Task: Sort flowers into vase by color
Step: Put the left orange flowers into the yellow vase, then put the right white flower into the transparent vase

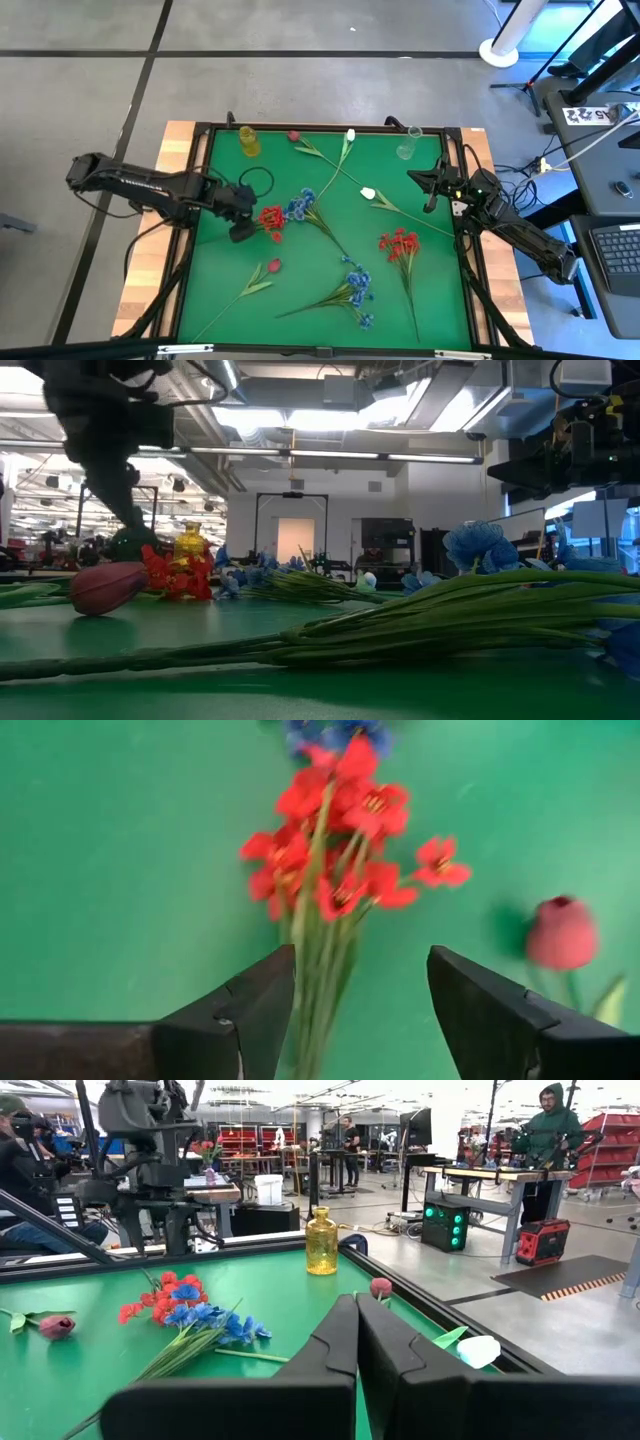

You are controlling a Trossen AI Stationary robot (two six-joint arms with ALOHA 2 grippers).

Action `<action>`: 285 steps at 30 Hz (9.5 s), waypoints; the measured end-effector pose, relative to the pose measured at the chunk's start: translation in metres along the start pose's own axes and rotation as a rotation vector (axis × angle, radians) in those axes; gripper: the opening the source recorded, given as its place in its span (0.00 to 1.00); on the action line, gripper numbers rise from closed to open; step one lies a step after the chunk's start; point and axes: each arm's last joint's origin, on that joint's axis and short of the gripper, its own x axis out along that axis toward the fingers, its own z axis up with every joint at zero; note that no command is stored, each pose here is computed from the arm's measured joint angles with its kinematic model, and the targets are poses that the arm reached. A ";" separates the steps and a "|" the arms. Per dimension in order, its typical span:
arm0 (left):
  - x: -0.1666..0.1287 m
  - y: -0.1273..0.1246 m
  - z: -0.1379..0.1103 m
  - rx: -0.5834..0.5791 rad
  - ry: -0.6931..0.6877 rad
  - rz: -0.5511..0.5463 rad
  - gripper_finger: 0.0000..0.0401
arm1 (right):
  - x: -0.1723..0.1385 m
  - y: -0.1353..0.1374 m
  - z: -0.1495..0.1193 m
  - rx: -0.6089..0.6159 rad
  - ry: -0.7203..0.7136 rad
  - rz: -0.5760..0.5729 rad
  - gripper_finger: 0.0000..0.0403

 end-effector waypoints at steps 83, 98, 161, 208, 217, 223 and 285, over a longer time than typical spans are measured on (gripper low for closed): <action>-0.117 -0.018 0.152 0.072 -0.913 0.124 0.03 | 0.000 0.000 0.000 0.000 0.000 0.000 0.00; -0.103 0.085 0.102 -0.199 -1.137 0.369 0.03 | 0.000 0.000 0.000 0.000 0.000 0.000 0.00; -0.041 0.143 0.062 -0.387 -0.969 0.704 0.03 | 0.000 0.000 0.000 0.000 0.000 0.000 0.00; -0.076 0.065 0.013 -0.155 -0.213 0.045 0.64 | 0.000 0.000 0.000 0.000 0.000 0.000 0.00; -0.070 0.035 -0.014 -0.055 -0.531 -0.170 0.64 | 0.000 0.000 0.000 0.000 0.000 0.000 0.00; -0.040 0.012 -0.020 0.122 -0.724 -0.366 0.64 | 0.000 0.000 0.000 0.000 0.000 0.000 0.00; 0.029 -0.004 -0.025 0.186 -1.011 -0.166 0.64 | 0.020 -0.006 0.092 0.194 -0.125 0.019 0.15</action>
